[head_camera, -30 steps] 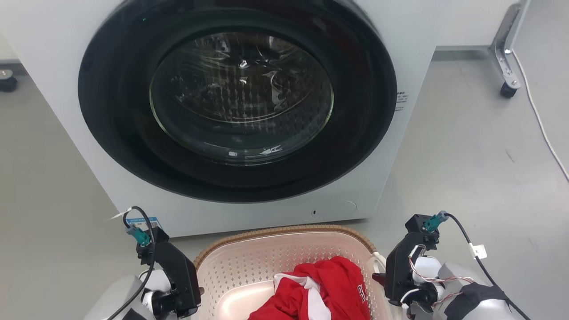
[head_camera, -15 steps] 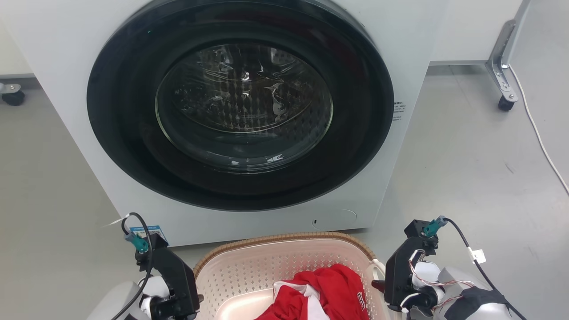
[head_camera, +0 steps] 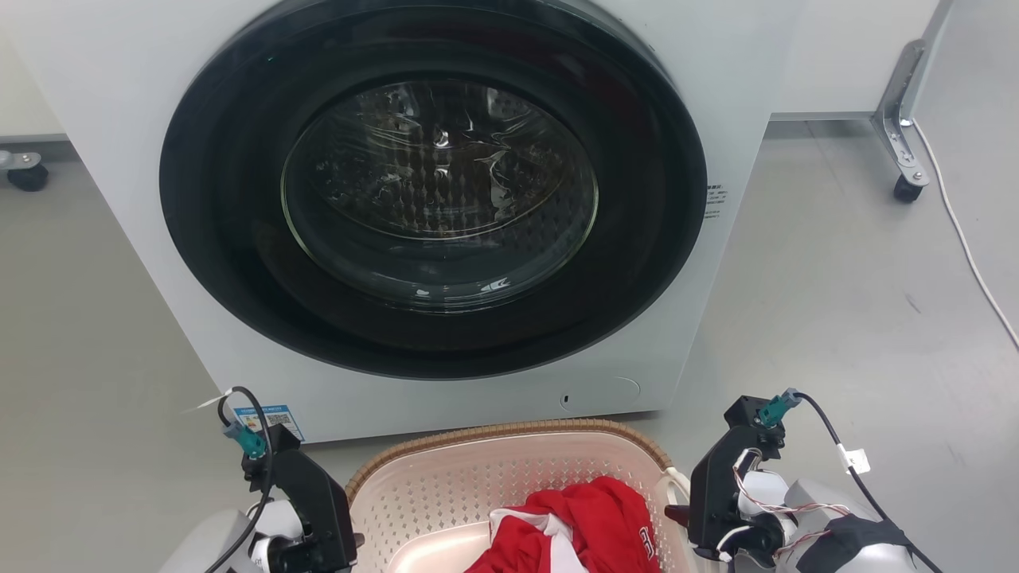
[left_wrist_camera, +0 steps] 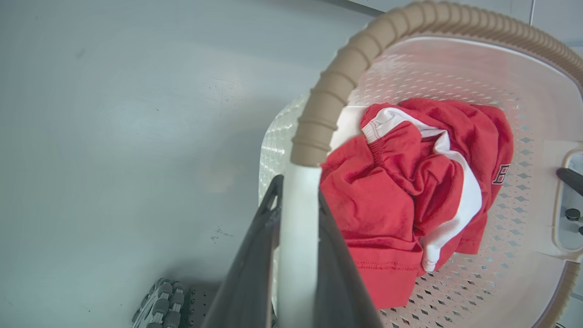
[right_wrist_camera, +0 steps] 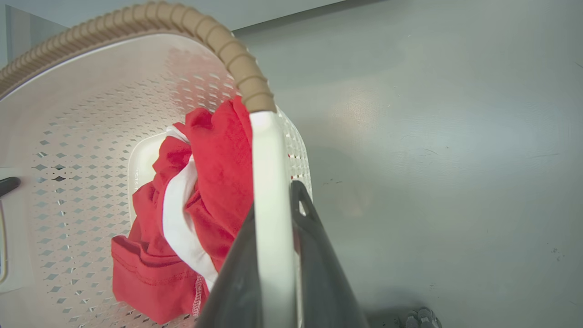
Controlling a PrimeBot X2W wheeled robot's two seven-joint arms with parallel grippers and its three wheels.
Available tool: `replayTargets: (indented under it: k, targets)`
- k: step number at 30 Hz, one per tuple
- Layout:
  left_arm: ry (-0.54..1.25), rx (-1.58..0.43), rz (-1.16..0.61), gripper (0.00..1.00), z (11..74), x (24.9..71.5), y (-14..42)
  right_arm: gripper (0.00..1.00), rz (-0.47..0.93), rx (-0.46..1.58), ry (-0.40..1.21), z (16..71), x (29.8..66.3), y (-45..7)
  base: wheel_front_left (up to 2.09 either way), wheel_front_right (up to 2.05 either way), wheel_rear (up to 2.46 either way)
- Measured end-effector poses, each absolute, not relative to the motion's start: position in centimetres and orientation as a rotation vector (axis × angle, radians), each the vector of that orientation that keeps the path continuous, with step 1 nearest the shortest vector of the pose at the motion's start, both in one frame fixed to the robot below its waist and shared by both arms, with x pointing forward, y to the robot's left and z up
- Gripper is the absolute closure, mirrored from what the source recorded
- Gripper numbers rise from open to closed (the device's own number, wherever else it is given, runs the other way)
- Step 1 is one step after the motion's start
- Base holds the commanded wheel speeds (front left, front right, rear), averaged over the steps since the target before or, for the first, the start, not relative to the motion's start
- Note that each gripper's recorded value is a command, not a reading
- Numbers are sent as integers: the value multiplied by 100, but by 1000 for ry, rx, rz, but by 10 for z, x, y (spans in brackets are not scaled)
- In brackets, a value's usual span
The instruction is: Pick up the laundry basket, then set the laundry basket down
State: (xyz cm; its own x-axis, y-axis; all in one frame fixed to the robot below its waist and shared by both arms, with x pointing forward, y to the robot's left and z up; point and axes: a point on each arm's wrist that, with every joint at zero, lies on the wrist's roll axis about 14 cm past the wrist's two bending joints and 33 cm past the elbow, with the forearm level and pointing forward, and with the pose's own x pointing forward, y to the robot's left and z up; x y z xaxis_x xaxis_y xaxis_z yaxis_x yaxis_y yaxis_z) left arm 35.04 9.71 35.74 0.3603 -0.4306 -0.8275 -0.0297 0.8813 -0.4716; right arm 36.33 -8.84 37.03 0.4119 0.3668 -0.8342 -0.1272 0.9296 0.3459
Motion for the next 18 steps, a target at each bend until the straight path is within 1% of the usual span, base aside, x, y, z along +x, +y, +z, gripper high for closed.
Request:
replayTargets:
  k: [18]
  targets:
    - [1180, -429, -279, 100, 358, 351, 98, 100, 317, 255, 1109, 370, 363, -87, 0, 0, 0]
